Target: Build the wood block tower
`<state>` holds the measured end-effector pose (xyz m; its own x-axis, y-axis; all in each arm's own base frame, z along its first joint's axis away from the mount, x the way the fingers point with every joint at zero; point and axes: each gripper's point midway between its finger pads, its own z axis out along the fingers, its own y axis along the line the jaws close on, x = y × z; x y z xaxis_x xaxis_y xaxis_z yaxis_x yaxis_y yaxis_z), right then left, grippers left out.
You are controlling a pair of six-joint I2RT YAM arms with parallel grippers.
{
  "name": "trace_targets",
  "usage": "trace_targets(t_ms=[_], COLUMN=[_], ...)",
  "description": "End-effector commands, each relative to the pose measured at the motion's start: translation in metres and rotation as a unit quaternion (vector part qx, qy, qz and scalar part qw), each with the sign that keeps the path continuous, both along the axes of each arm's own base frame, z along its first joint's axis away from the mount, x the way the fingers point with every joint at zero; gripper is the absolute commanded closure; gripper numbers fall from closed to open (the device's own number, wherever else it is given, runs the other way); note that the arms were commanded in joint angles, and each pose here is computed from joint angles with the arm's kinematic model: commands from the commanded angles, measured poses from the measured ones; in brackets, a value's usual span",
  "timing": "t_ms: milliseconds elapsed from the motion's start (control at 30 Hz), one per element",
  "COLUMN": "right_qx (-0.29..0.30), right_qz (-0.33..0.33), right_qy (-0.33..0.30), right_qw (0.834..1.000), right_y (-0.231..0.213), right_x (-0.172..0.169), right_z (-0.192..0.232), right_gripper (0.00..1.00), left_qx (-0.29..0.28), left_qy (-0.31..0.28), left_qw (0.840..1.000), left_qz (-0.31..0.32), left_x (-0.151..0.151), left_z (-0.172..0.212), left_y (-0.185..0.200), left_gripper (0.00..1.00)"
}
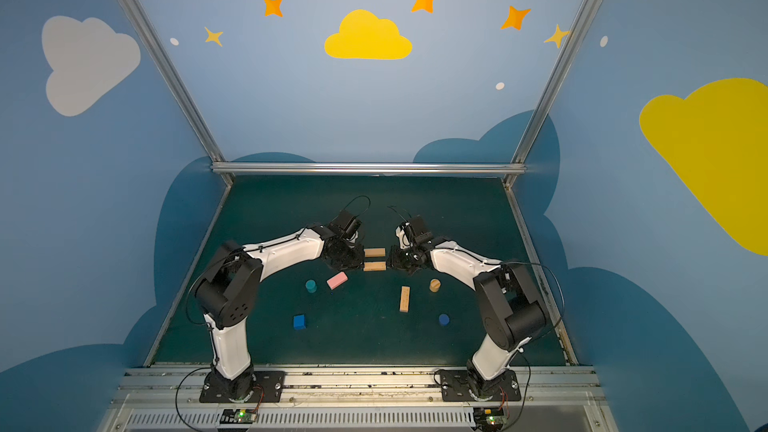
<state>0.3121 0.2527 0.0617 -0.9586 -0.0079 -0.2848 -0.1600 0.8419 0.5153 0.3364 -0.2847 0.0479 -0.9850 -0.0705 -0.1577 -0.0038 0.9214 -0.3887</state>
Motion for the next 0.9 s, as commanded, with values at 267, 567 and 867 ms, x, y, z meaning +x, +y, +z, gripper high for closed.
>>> trace_targets(t_ms=[267,567,867], right_qx=[0.025,0.030,0.038], right_qz=[0.016,0.011,0.010], right_qy=[0.029,0.034,0.039], right_qw=[0.999,0.999,0.998], right_y=[0.010,0.011,0.016], right_x=[0.004,0.008,0.012], right_z=[-0.026,-0.032,-0.035], right_gripper=[0.58,0.63,0.77], left_qx=[0.003,0.007,0.006], left_qy=[0.014,0.016,0.017], left_qw=[1.000,1.000,1.000], left_qz=[-0.003,0.000,-0.001], left_x=[0.006,0.008,0.009], left_z=[-0.016,-0.021,-0.022], left_y=[-0.008,-0.008,-0.010], left_gripper=[0.78,0.81,0.84])
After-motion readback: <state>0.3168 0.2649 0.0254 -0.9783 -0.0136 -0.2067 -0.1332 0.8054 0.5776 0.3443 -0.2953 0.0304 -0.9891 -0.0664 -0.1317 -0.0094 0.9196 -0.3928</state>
